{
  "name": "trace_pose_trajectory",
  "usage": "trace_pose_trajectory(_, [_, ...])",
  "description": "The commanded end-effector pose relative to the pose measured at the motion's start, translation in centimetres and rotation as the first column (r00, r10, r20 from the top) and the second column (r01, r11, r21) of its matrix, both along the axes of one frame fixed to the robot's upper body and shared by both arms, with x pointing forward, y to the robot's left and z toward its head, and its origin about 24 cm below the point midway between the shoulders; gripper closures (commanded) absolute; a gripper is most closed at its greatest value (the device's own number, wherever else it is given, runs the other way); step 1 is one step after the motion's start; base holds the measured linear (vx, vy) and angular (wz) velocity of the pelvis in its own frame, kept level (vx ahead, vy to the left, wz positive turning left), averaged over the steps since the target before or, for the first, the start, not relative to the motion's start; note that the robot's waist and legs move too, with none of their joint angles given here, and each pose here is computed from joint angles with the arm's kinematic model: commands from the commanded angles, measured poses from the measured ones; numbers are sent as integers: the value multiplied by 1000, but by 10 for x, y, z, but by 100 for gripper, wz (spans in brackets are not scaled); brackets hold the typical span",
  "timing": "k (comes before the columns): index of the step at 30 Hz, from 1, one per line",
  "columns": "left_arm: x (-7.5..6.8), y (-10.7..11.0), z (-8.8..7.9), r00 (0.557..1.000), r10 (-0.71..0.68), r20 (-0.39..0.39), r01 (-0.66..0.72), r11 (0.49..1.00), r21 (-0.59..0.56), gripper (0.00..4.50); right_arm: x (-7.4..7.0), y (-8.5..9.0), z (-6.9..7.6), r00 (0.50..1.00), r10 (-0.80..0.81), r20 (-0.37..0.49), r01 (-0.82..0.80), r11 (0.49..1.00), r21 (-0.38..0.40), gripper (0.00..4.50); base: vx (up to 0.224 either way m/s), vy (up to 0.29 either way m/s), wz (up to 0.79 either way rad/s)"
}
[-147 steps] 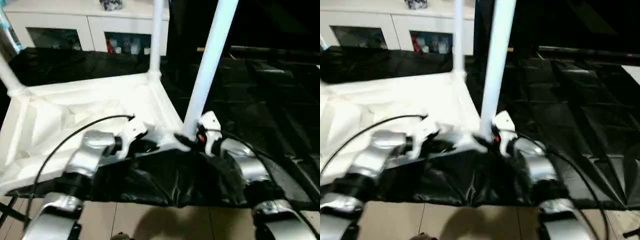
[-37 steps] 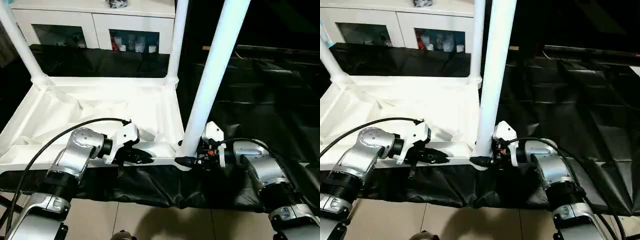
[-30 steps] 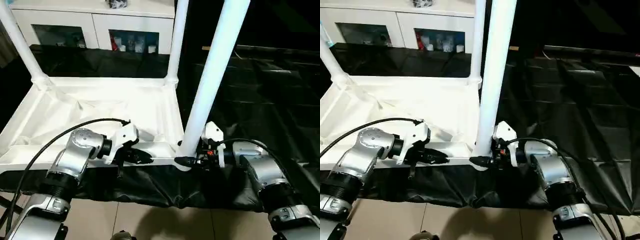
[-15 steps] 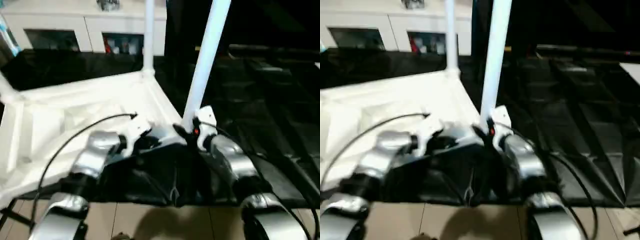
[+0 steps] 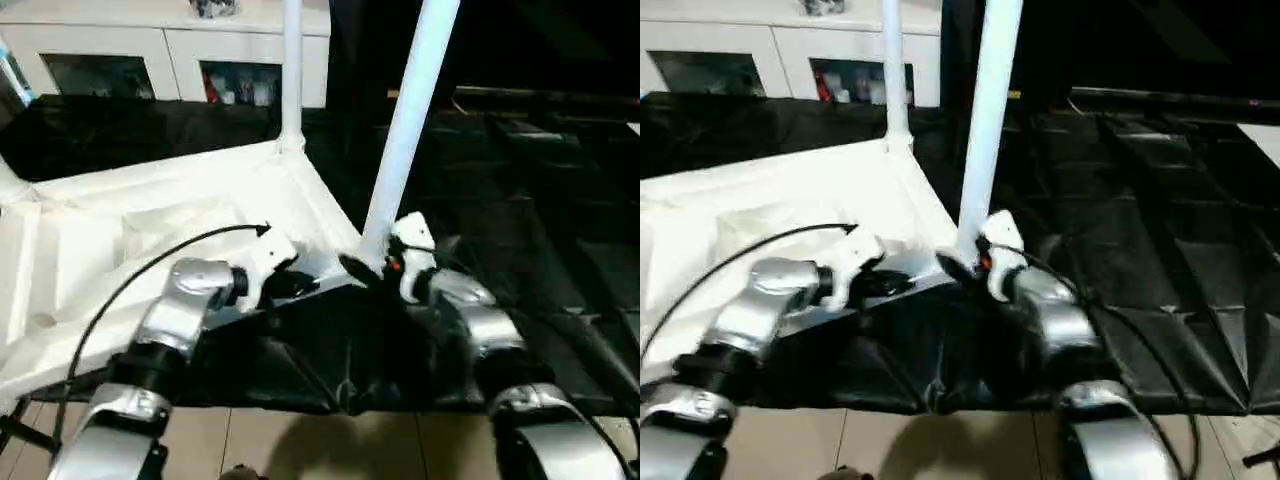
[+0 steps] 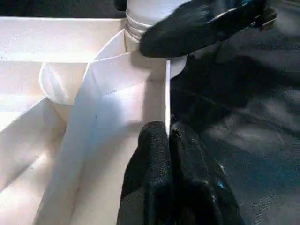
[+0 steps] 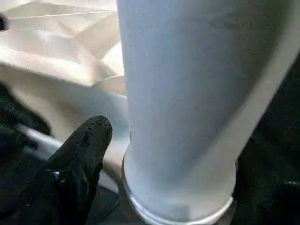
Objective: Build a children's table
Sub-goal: Rotate leg to tighten
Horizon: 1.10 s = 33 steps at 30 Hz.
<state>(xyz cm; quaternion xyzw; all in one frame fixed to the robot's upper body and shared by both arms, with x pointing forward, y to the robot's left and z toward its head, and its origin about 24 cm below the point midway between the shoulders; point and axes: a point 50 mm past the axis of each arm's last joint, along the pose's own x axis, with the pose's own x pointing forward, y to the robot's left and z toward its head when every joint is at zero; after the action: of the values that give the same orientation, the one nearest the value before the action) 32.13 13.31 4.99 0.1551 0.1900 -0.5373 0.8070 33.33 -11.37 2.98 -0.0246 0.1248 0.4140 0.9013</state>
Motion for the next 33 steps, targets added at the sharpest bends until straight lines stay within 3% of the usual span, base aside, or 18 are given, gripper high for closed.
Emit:
trace_pose_trajectory(1, [-3,-27,14,986,-158,50,161,985,-67,450,-28,48,0,900,436,-16,-435,900,24,64,0,0,0])
trace_pose_trajectory(4, [-3,-21,14,984,-176,33,178,983,-55,450,-33,40,4,860,510,-25,-509,860,44,64,0,0,0])
trace_pose_trajectory(8, [-4,-13,14,979,-204,3,204,978,-50,450,-43,31,6,782,620,-67,-617,784,65,99,0,0,0])
trace_pose_trajectory(14, [-7,-8,12,975,-223,-20,222,974,-43,450,-52,25,5,719,685,-115,-684,727,57,137,0,0,0])
trace_pose_trajectory(22, [-8,-8,11,975,-219,-19,218,975,-49,450,-56,26,2,711,690,-131,-689,722,63,175,0,0,0])
trace_pose_trajectory(25, [-5,-12,11,982,-190,2,190,981,-48,450,-54,31,-1,748,652,-120,-650,757,62,179,0,0,0])
trace_pose_trajectory(30, [3,-30,13,994,-88,62,93,993,-76,450,-31,43,-11,931,355,-86,-357,934,-10,181,0,0,0])
trace_pose_trajectory(33, [4,-41,13,995,-63,75,70,994,-88,450,-25,48,-14,965,249,-85,-251,968,-7,181,0,0,0])
